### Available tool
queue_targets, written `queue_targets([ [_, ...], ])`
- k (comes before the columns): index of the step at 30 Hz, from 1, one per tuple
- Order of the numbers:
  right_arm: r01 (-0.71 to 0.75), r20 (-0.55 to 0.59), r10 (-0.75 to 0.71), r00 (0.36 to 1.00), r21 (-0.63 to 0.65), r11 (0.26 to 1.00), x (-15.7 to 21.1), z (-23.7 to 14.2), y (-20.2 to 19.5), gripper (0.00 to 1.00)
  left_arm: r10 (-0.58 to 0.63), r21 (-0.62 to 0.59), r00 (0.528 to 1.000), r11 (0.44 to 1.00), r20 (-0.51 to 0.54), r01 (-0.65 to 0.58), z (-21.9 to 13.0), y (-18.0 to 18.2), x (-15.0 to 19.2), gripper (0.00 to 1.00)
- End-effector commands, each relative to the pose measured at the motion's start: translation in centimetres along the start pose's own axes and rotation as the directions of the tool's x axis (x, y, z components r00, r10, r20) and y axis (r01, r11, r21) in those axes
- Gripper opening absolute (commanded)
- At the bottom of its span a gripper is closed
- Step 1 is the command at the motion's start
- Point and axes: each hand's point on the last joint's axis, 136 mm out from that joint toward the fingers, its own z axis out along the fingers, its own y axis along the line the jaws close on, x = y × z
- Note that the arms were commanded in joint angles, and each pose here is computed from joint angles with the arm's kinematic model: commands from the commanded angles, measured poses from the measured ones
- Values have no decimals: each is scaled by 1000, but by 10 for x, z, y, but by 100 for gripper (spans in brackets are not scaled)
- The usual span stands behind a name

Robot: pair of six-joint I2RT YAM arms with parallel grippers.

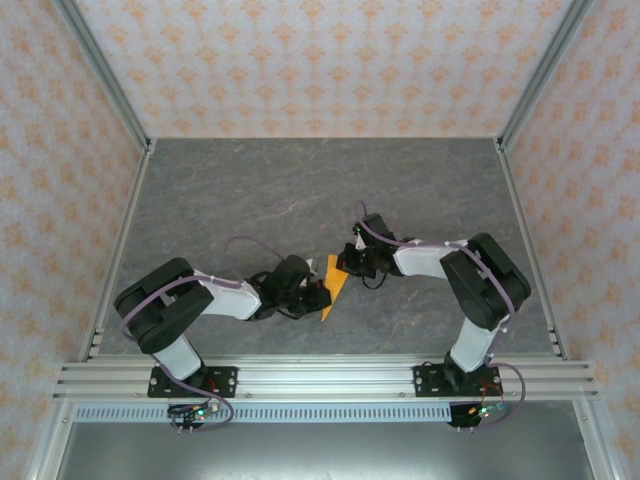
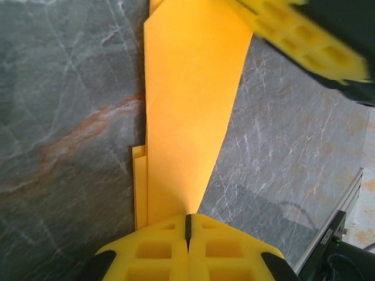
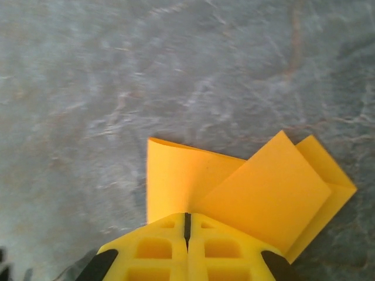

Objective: Fold a paper plane with a square sheet of paper (fold left side to right side)
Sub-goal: Fold the wing for the fifth time at the center of the table.

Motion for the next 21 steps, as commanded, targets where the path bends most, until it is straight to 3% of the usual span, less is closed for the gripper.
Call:
queue_targets([
  [1,-23,21,22,1000,57,998,-2,7,-14,5,-14,-107,998,994,-65,7,-6,29,21,0],
  [7,-26,1,26,1000,144,989,5,8,-34,5,61,-39,998,997,-27,-63,-26,1,13,0],
  [13,-23,-9,24,1000,146,989,7,8,-35,5,115,70,992,991,-49,-111,-37,-30,14,0],
  [21,-16,-21,19,1000,158,987,10,9,-35,5,90,91,991,993,-103,-80,-18,-32,17,0],
])
